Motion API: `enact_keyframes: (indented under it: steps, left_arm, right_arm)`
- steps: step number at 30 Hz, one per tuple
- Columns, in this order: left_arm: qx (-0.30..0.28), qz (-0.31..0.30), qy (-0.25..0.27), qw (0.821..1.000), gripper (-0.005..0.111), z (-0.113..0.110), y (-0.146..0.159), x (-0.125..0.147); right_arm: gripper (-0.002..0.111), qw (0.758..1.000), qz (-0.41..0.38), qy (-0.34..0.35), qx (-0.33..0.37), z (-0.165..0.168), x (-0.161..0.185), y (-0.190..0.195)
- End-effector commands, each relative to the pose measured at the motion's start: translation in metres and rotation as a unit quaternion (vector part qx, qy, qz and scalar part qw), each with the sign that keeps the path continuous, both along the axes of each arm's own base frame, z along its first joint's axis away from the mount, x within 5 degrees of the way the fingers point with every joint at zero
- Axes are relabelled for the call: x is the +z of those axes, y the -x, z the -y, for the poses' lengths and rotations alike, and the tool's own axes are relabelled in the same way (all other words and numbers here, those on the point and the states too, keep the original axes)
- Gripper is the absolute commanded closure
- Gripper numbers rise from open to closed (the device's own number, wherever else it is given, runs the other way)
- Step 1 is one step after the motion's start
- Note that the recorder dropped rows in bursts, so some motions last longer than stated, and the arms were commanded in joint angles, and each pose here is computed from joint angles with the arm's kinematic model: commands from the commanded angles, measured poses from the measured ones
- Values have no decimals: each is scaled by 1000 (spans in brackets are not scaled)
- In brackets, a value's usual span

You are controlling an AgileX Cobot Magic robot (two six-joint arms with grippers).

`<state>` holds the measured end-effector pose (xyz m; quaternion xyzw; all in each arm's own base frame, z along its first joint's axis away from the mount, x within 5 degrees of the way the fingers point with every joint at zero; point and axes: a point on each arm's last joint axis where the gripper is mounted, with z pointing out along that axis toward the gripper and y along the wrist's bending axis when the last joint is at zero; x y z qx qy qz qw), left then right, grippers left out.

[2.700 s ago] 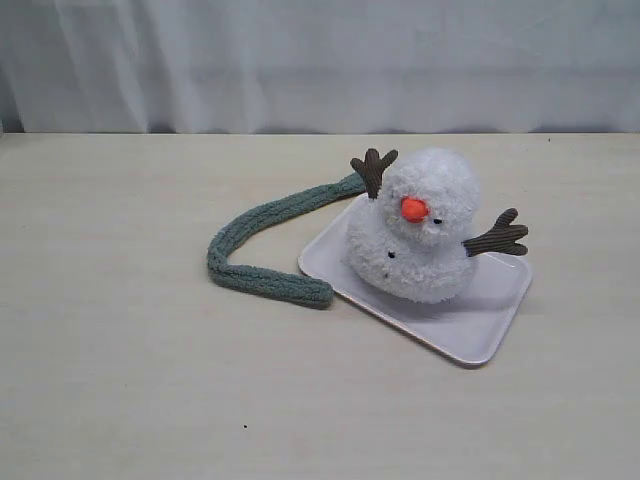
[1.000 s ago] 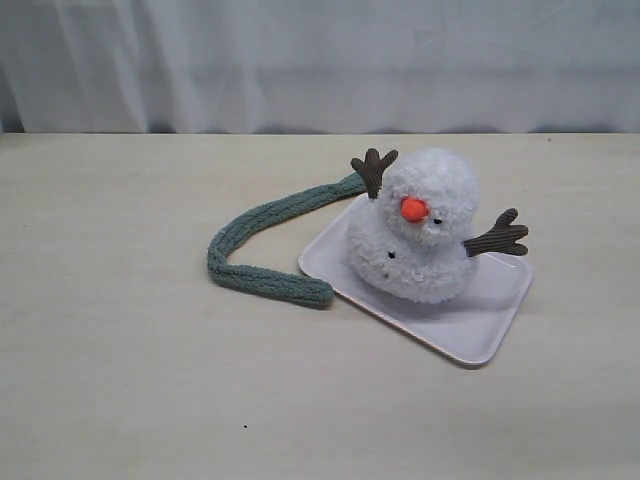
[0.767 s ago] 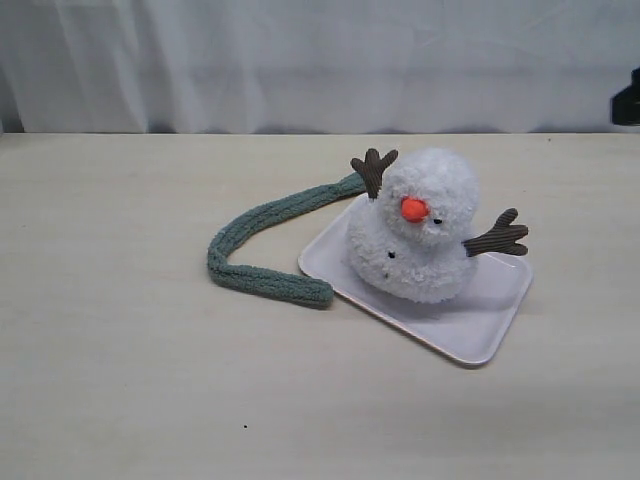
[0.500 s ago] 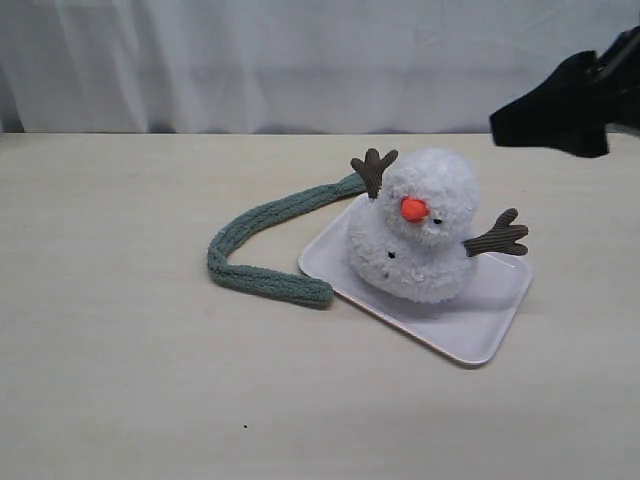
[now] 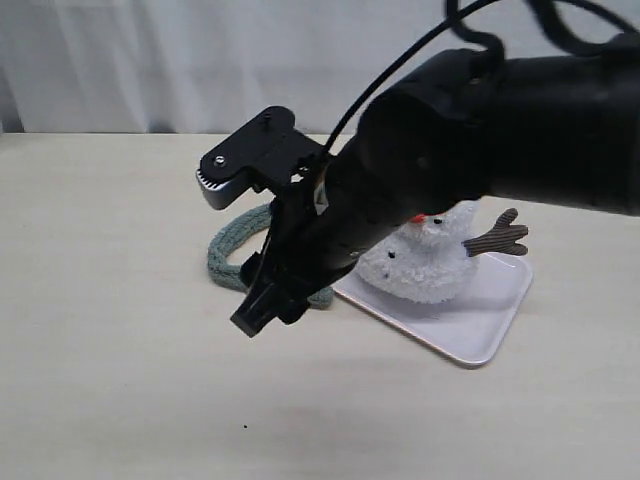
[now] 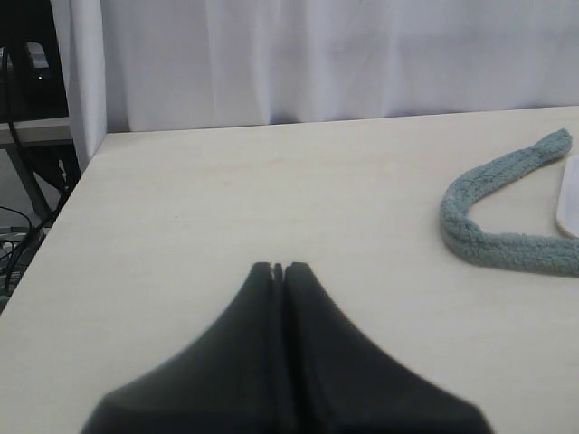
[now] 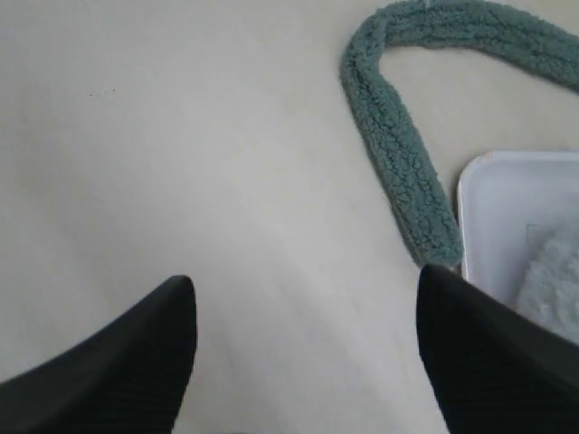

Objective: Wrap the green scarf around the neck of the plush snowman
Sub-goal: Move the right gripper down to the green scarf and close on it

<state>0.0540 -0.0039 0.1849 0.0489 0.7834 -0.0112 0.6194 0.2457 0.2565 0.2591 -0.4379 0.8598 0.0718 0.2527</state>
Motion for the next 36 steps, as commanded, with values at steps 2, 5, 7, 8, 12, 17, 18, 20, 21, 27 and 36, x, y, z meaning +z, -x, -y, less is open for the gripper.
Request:
enact_keyframes:
  steps: [2, 5, 7, 8, 12, 17, 18, 20, 21, 27, 36]
  left_arm:
    - [1, 7, 2, 1000, 107, 0, 0, 0]
    - [1, 7, 2, 1000, 107, 0, 0, 0]
    - [1, 7, 2, 1000, 107, 0, 0, 0]
    - [1, 7, 2, 1000, 107, 0, 0, 0]
    - [1, 7, 2, 1000, 107, 0, 0, 0]
    - [1, 7, 2, 1000, 107, 0, 0, 0]
    - [1, 7, 2, 1000, 107, 0, 0, 0]
    - [1, 7, 2, 1000, 107, 0, 0, 0]
    - [1, 7, 2, 1000, 107, 0, 0, 0]
    - [1, 7, 2, 1000, 107, 0, 0, 0]
    - [1, 7, 2, 1000, 107, 0, 0, 0]
  right_arm:
    - [43, 999, -5, 15, 43, -29, -28, -22]
    - [43, 998, -3, 22, 51, -39, -43, -33]
    - [43, 998, 0, 25, 54, -46, -53, -40]
    - [43, 998, 2, 29, 56, -49, -58, -44]
    - [43, 996, 16, 56, 62, -58, -75, -58]
    - [43, 996, 19, 66, 49, -67, -90, -75]
    - [43, 997, 18, 65, 47, -68, -93, -78]
    - [43, 997, 16, 66, 40, -68, -97, -86]
    - [43, 997, 15, 68, 37, -67, -99, -89]
    - [43, 996, 3, 83, 18, -53, -113, -111]
    - [43, 995, 11, 89, 36, -54, -137, -117]
